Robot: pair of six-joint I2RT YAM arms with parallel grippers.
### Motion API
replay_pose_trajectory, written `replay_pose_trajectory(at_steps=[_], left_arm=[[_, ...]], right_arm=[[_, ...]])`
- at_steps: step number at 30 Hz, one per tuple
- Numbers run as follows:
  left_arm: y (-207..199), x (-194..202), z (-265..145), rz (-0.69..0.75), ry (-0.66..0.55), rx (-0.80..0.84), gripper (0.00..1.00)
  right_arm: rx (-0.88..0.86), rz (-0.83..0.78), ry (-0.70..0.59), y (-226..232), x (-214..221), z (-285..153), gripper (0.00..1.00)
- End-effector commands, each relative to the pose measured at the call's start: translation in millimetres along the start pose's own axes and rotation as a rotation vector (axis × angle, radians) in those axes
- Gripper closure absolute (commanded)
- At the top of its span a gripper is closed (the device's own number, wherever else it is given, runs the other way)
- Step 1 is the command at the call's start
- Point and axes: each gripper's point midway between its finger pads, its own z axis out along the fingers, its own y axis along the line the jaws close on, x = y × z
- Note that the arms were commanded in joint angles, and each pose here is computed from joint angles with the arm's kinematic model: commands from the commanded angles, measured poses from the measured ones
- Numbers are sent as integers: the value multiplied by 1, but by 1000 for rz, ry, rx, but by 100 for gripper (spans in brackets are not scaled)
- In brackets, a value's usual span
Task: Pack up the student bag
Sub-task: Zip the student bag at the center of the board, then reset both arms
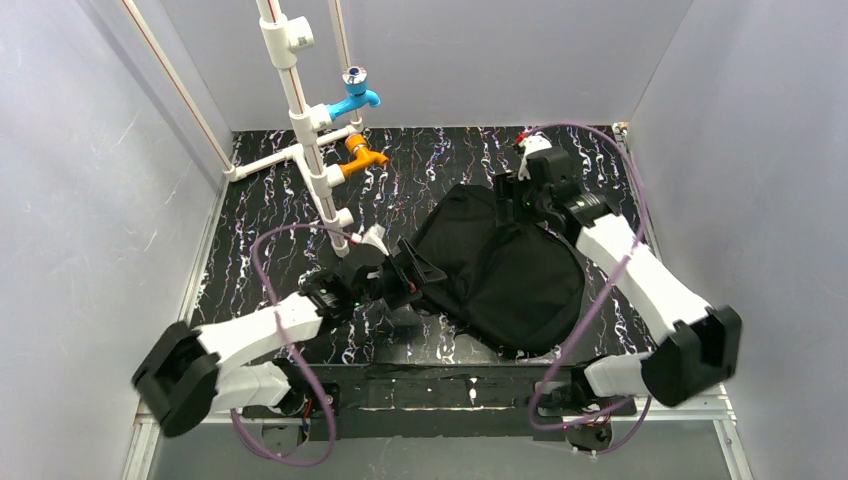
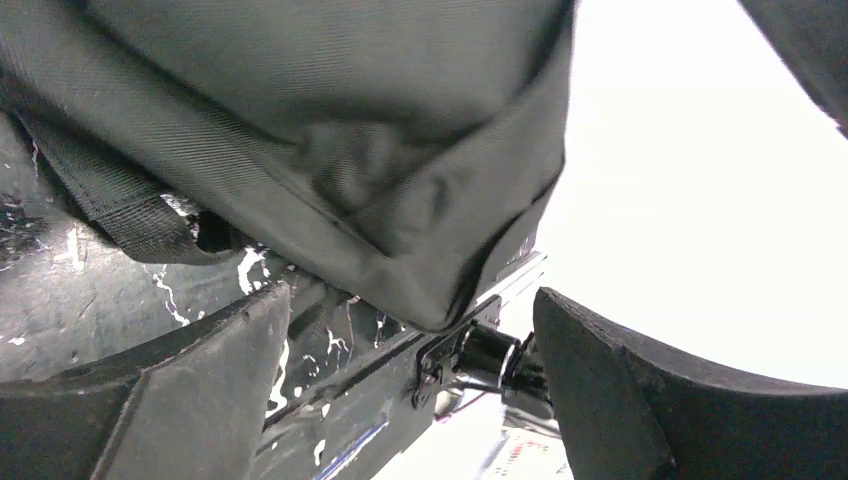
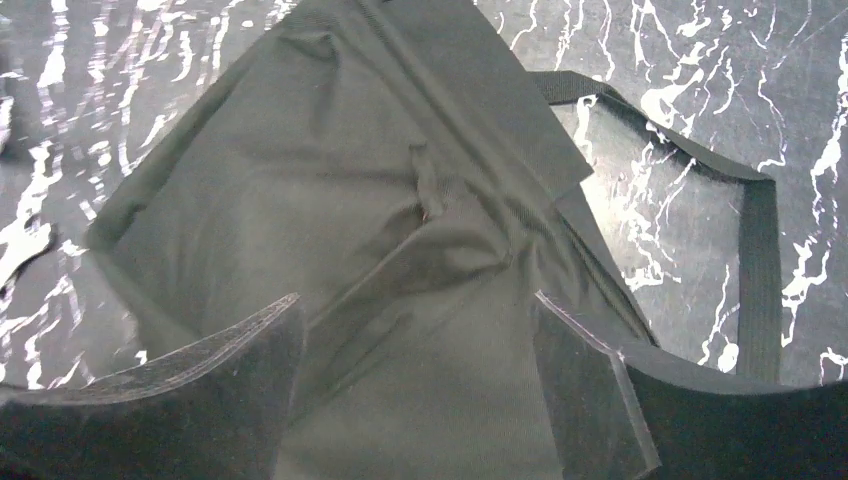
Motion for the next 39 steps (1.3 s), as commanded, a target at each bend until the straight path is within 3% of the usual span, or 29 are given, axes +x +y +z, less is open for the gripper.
replay_pose_trajectory(at_steps=[1,8,16,20,28,39], left_arm=[[-22,-27,-63,278,-108,-42,9],[-81,-69,-193,590,-332,32,3],[-126,-105,-336,780,-661,151,2],[-132,-111,-381,805,-764,190,2],[-129,-115,-415,853,-853,198,2],[-132,-121,-410,864,-856,160,2]], right_arm=[[-9,38,-48,-2,4,-53,9],[-177,118,-339,14,-35,-153,2],[-42,192,-603,-25,-69,-252,1],[-22,211,-693,-35,-78,-287,2],[-40,233,-813,-41,-77,-327,2],[17,282,-797,-54,-66,-324,2]])
